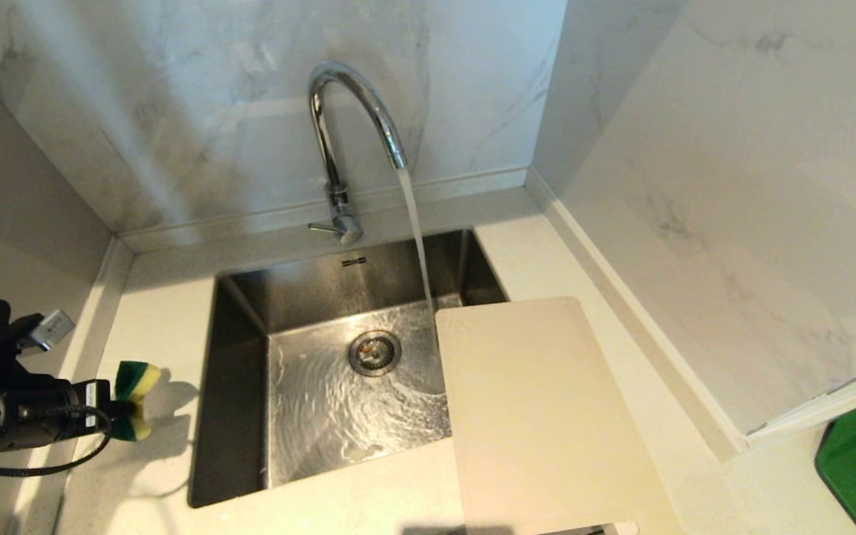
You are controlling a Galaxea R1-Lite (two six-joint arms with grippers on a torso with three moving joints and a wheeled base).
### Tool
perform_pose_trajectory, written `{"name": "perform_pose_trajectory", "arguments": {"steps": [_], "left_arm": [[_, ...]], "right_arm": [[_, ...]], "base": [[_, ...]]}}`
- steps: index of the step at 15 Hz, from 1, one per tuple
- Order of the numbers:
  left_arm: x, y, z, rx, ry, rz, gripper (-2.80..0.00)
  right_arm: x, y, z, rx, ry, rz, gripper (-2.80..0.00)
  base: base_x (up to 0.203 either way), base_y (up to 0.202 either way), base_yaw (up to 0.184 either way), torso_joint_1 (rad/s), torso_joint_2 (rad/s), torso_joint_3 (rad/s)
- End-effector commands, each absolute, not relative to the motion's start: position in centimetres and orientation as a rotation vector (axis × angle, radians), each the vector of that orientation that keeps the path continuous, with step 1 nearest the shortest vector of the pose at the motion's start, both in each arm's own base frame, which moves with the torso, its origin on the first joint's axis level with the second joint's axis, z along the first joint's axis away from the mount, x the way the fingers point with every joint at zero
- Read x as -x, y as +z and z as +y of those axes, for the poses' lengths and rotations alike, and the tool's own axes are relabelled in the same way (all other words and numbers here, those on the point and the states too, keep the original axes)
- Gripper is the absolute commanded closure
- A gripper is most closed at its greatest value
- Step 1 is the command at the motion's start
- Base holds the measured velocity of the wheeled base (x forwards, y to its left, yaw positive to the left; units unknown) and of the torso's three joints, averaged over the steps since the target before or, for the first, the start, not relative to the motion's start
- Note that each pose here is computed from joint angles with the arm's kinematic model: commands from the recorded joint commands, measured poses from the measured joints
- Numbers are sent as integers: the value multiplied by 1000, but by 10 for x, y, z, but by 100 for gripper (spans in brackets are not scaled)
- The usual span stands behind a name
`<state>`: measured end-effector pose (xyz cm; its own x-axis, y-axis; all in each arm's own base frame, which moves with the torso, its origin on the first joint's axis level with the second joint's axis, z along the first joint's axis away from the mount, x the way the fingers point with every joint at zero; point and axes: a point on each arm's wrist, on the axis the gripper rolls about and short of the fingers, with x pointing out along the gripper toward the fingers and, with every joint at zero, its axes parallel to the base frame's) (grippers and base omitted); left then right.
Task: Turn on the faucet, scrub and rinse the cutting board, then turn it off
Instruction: Put down the cleaning cloth
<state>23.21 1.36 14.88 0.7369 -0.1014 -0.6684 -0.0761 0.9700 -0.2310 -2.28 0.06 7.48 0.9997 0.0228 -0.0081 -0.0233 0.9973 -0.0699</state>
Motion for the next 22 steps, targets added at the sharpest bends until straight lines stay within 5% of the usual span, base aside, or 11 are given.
{"name": "perform_pose_trajectory", "arguments": {"steps": [1,14,15,22], "left_arm": [[-236,145,12,247,-17,769,0],[-246,84,9,249,20,1019,0],[-245,86,9,248,19,1010,-280],[-219,124,8,238,5,870,-280]], "right_arm": [[23,75,0,56,19,8,0],[23,75,0,47,14,7,0],[23,75,0,47,14,7,0],[23,75,0,49,14,6,0]], "base": [[0,0,0,0,0,0],[0,0,0,0,0,0],[0,0,0,0,0,0],[0,0,0,0,0,0]]}}
